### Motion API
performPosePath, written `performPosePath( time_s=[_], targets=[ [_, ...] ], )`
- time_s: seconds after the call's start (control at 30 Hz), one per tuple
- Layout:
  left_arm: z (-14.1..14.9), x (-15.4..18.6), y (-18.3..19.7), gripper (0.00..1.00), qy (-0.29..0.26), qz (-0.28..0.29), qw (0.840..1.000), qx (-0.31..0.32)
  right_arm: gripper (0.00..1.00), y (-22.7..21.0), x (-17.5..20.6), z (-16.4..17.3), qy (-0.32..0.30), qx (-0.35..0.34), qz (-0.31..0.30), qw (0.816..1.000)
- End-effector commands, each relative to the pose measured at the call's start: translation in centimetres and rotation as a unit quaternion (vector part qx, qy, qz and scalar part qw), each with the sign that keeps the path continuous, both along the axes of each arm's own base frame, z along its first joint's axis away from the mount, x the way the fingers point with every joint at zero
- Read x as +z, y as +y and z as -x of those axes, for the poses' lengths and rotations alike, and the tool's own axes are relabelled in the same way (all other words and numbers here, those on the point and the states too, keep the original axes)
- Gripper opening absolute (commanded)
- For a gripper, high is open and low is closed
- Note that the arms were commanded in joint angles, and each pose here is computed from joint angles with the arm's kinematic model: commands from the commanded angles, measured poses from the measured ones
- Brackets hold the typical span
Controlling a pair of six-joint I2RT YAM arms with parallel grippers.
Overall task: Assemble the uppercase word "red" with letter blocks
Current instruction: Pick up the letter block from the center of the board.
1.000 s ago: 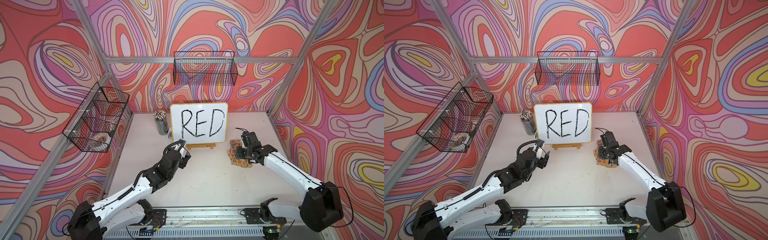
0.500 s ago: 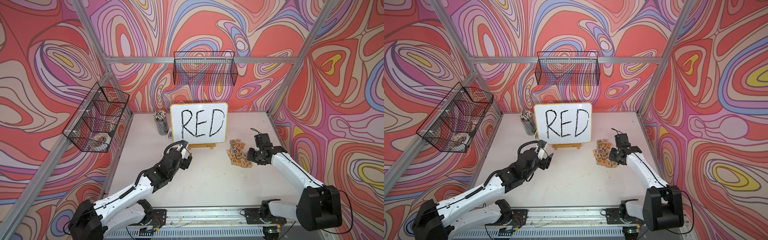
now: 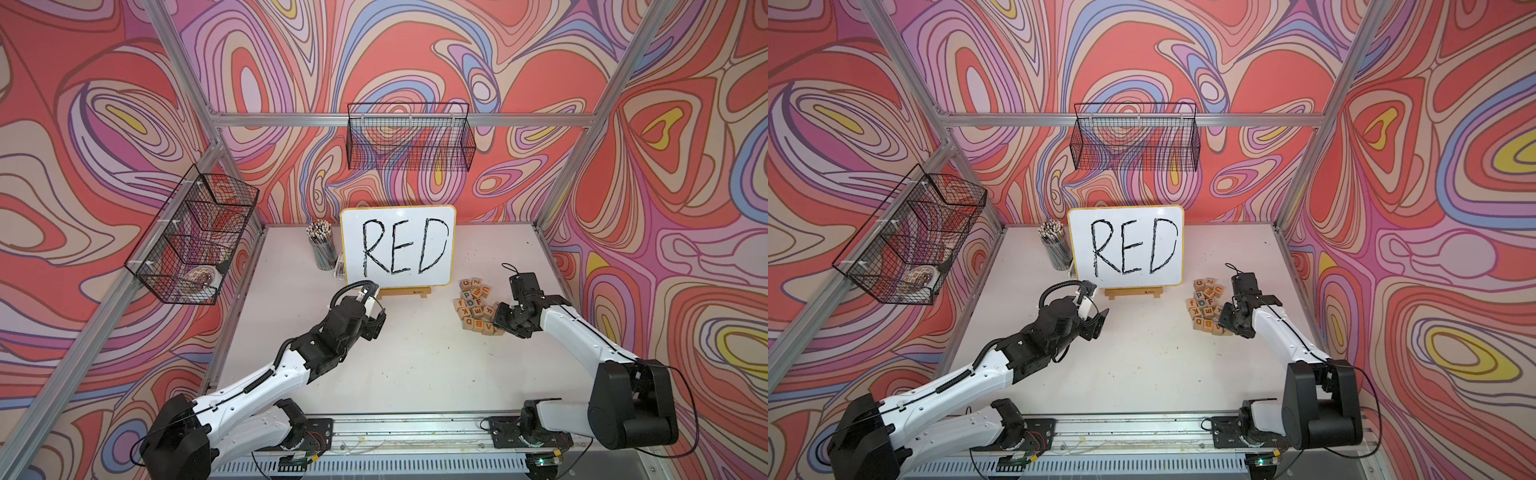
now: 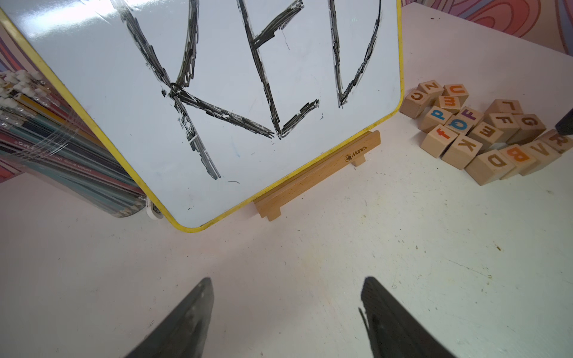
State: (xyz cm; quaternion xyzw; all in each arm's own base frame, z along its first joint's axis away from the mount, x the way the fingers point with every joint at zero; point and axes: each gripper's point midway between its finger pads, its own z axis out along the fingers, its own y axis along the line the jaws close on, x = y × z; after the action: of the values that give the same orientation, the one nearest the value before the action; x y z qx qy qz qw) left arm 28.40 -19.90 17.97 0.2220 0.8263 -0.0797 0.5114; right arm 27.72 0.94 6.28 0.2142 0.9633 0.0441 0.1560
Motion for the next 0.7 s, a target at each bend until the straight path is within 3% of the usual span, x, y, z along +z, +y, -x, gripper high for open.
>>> performPosePath(
  time_s=[0.0,0.67],
  targets=[
    [-0.26,0.43,-0.26,0.78,-0.003,0.006,1.0,-0.002,0.51,-0.34,-0.69,-0.02,0.003,-0.018,-0.008,1.0],
    [0.0,1.36,0.08,0.78,-0.012,0.014,1.0,-0.002,0.52,-0.52,-1.41,-0.54,0.012,-0.086,-0.044,0.995]
  ],
)
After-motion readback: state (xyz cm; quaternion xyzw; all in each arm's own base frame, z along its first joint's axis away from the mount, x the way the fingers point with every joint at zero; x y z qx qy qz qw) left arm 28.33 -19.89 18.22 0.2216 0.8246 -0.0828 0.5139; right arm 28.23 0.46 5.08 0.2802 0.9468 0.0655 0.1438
